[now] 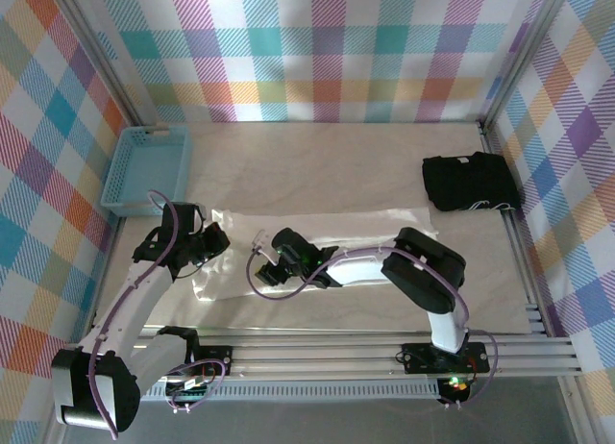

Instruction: Fold the inside-out t-shirt

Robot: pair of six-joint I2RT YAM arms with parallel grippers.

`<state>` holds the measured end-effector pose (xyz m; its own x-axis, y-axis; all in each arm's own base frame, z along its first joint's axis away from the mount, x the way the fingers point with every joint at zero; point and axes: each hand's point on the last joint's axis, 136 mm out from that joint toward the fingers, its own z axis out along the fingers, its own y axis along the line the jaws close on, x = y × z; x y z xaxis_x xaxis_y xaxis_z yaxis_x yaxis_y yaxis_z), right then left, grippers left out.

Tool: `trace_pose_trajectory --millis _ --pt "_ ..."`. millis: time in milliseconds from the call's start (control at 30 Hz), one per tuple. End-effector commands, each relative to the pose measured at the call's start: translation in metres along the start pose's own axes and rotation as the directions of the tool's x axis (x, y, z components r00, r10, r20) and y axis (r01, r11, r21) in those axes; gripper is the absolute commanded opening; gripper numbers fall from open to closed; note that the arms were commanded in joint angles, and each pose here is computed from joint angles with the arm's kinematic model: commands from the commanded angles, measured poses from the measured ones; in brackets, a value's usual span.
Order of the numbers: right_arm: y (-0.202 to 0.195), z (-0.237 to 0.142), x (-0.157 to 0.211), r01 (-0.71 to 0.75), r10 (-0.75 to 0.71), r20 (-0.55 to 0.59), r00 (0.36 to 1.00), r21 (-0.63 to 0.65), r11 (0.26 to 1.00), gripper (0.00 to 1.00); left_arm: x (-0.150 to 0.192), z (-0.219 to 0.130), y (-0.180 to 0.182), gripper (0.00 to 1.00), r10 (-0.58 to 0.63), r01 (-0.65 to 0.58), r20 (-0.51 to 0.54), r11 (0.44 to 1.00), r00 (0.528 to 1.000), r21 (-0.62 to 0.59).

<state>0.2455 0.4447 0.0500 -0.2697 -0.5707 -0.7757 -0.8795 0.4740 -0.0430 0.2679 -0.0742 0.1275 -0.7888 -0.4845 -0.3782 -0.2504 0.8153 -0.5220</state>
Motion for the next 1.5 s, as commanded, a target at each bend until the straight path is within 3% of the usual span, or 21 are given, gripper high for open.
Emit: trace_pose_trajectory --millis 0,233,333,867,967,1167,1333,1467 --pt "-0.018 0.008 -0.010 0.060 -0.062 0.021 0.998 0.116 0.991 0.57 -0.008 -0.004 -0.009 0.00 0.025 -0.026 0.020 0.999 0.999 0.027" --pt "-0.031 -0.013 -0.014 0.056 -0.066 0.047 0.997 0.194 0.979 0.12 -0.009 -0.005 -0.008 0.00 0.026 -0.026 0.026 0.999 0.999 0.018" --pt "-0.028 -0.024 -0.017 0.064 -0.074 0.051 0.996 0.173 0.983 0.00 -0.009 -0.005 -0.008 0.00 0.026 -0.027 0.028 1.000 0.999 0.016" --pt "0.000 -0.058 -0.007 0.020 -0.028 -0.056 0.998 -0.141 0.990 0.00 0.023 0.012 0.022 0.01 -0.032 0.032 -0.016 0.999 0.999 -0.024" --pt "0.001 -0.062 -0.002 -0.020 0.002 -0.085 0.996 -0.208 0.978 0.06 0.032 0.018 0.032 0.04 -0.059 0.059 -0.020 0.998 0.998 -0.036" --pt "-0.003 -0.067 0.010 -0.041 0.000 -0.162 0.987 -0.251 0.967 0.31 0.033 0.014 0.046 0.34 -0.069 0.071 0.027 0.994 0.997 -0.086" --pt "0.003 -0.085 -0.013 -0.071 0.037 -0.105 0.994 -0.347 0.935 0.45 0.011 -0.007 0.039 0.56 -0.019 0.032 0.154 0.996 0.988 -0.082" --pt "0.015 -0.076 -0.030 -0.176 0.154 -0.086 0.984 -0.406 0.897 0.47 0.007 0.001 0.005 0.57 0.001 -0.009 0.123 0.998 0.992 0.067"
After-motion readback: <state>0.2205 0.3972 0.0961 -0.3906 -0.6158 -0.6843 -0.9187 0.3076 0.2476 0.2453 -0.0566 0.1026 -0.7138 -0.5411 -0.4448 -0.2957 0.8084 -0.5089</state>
